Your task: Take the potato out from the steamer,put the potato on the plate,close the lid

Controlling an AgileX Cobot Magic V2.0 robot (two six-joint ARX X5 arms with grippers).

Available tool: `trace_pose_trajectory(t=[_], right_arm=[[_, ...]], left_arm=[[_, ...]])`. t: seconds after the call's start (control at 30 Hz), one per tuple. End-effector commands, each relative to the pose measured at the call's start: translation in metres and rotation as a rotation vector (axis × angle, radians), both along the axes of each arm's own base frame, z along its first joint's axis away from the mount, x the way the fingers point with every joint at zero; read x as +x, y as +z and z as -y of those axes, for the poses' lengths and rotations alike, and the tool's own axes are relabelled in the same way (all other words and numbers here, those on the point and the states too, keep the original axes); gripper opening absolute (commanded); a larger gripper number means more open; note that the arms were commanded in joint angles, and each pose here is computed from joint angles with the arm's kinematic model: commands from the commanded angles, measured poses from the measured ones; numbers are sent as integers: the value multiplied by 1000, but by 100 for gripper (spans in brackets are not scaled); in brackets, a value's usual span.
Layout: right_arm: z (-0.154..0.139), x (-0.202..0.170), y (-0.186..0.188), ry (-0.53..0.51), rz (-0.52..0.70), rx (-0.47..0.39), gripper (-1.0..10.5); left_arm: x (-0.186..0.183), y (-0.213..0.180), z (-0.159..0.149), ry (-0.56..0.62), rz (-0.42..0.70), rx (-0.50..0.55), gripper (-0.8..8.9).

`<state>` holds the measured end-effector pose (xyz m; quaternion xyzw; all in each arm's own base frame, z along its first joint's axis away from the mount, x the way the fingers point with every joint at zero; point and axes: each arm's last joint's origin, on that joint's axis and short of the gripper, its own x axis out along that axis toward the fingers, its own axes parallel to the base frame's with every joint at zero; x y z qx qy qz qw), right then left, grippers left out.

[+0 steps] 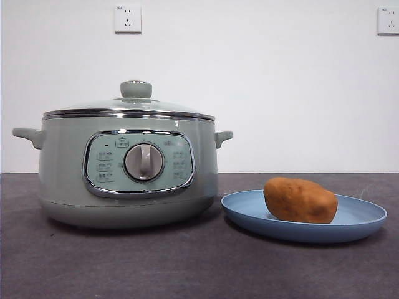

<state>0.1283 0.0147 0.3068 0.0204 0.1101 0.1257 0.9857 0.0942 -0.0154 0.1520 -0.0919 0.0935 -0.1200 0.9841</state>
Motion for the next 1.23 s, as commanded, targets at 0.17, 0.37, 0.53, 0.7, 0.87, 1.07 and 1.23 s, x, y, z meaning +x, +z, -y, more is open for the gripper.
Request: trace_pose_trajectory(t=[0.17, 0.37, 0.53, 0.7, 0.87, 1.07, 1.23], right_arm=[[8, -9, -87, -87, 3, 101, 2], [8, -14, -125, -83, 65, 113, 1], [8, -18, -143, -86, 56, 123, 1], [8, -21, -153, -88, 49, 137, 1], [9, -25, -156, -94, 20, 134, 1], [9, -32, -159, -98, 7, 134, 1], [9, -33, -158, -97, 18, 136, 1]], left_arm=[[1, -4, 0, 8, -10, -1, -3], [1, -4, 0, 8, -10, -1, -3], [1, -4, 0, 8, -10, -1, -3], [1, -4, 0, 8, -10, -1, -3], [1, -4, 0, 8, -9, -1, -3], [1, -4, 0, 8, -9, -1, -3], [1, -4, 0, 8, -9, -1, -3]])
